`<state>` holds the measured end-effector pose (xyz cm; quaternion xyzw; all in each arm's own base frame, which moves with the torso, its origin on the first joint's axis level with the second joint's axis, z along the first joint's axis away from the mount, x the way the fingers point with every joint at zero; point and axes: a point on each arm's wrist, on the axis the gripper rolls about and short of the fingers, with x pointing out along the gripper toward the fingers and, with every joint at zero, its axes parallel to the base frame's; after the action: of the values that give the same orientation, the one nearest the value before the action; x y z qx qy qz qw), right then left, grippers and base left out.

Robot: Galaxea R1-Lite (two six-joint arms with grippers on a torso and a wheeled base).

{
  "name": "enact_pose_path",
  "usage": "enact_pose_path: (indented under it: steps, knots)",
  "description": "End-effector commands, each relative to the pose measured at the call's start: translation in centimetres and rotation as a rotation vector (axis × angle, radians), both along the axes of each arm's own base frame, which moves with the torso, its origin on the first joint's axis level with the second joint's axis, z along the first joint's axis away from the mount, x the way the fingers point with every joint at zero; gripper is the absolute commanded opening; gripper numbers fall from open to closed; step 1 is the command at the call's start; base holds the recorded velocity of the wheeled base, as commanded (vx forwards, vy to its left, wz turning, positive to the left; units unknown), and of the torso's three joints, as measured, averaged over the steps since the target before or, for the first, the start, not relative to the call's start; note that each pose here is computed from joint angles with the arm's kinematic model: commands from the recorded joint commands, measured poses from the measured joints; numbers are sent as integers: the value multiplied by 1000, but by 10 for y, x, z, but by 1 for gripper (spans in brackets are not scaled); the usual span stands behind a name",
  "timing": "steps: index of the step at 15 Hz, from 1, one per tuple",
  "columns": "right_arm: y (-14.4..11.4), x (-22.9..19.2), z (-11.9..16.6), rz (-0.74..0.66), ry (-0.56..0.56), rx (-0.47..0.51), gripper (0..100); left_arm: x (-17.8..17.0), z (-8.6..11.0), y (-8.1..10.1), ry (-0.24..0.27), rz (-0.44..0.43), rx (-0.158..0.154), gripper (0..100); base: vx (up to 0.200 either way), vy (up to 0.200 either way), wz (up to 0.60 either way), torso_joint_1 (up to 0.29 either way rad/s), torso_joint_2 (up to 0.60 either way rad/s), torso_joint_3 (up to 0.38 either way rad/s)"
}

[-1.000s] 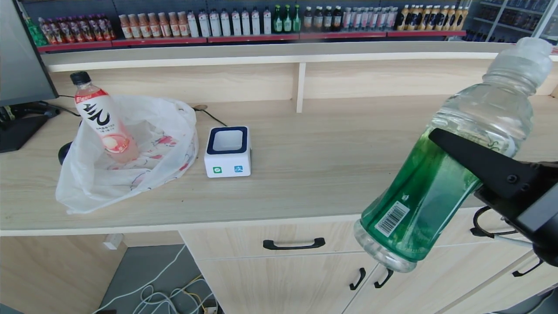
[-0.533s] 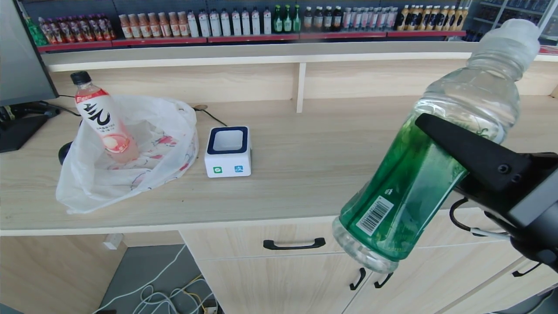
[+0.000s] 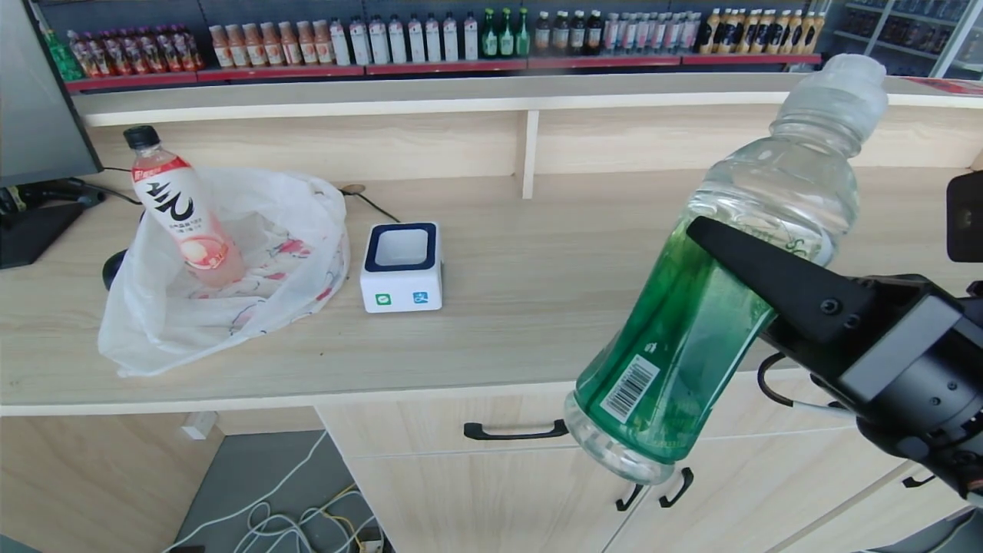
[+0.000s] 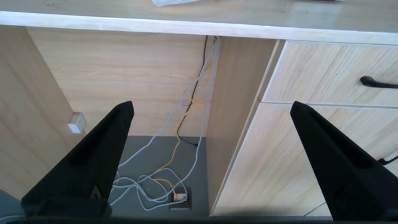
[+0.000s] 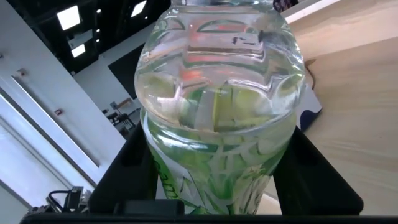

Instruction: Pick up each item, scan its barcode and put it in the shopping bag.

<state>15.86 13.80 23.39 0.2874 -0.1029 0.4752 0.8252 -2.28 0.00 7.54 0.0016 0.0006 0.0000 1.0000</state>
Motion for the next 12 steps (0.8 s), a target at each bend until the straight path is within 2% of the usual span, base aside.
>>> enact_pose_path:
  steps: [1,12]
  knots:
    - [1,1,0,4,-1,-2,0,0,0,0,0,0,0,100,0,0,0,0,0,0]
    - [8,-11,-2,70,2,-6,0,0,0,0,2,0,0,100,0,0,0,0,0,0]
